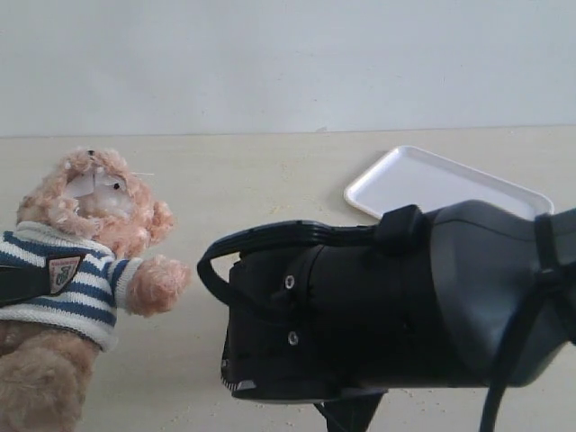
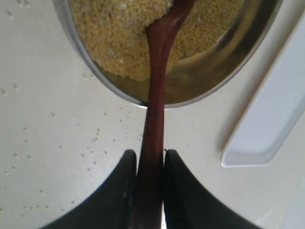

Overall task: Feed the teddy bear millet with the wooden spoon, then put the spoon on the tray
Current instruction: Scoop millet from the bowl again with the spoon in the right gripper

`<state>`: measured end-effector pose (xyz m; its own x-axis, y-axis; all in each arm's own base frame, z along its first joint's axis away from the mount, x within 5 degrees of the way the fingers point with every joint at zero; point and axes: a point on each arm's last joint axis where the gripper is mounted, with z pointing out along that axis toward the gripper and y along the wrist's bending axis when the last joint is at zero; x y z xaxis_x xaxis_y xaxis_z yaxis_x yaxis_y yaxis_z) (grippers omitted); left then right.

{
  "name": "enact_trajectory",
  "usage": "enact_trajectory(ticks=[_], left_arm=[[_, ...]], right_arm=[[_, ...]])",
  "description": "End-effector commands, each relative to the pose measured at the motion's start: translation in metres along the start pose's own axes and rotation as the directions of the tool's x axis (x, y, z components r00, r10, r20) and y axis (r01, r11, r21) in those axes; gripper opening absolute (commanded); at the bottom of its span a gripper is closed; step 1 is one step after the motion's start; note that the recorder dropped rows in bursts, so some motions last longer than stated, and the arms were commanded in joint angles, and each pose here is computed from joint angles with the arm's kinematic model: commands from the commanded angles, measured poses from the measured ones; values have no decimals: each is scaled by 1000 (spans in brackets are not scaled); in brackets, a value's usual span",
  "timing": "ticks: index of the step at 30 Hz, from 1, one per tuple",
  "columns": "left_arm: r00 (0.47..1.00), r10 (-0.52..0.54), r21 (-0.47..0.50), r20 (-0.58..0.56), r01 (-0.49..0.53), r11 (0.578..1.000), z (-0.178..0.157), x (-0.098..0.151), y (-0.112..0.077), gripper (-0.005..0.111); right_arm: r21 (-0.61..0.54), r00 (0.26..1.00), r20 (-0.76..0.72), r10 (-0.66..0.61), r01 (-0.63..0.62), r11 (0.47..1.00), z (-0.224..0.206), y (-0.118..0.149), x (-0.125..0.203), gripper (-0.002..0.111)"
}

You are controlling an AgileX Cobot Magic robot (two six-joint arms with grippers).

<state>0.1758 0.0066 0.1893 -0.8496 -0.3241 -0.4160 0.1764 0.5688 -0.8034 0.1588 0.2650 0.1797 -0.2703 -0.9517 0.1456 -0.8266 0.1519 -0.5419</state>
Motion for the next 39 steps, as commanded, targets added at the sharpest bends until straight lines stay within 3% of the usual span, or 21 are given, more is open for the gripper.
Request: enact_trajectory(ticks=[1,17,29,35,39], left_arm=[[1000,4,23,19,-4,1000,-1,0,-3,5],[1000,4,23,19,-4,1000,-1,0,-3,5],[1000,4,23,19,-4,1000,-1,0,-3,5],[1000,4,23,19,-4,1000,-1,0,-3,5],[1000,4,23,19,-4,1000,-1,0,-3,5]], right_arm=[[-34,999,19,40,-40,999,-2,3,-2,9],[-41,984,88,153,-150,988,-28,-15,0,9],[-87,977,60,204,-199,976,-35,-15,7,9],[-208,935,54,351,-334,919,-36,-28,16,9],[-261,904,132,408,-365,894,-46,-35,18,9]])
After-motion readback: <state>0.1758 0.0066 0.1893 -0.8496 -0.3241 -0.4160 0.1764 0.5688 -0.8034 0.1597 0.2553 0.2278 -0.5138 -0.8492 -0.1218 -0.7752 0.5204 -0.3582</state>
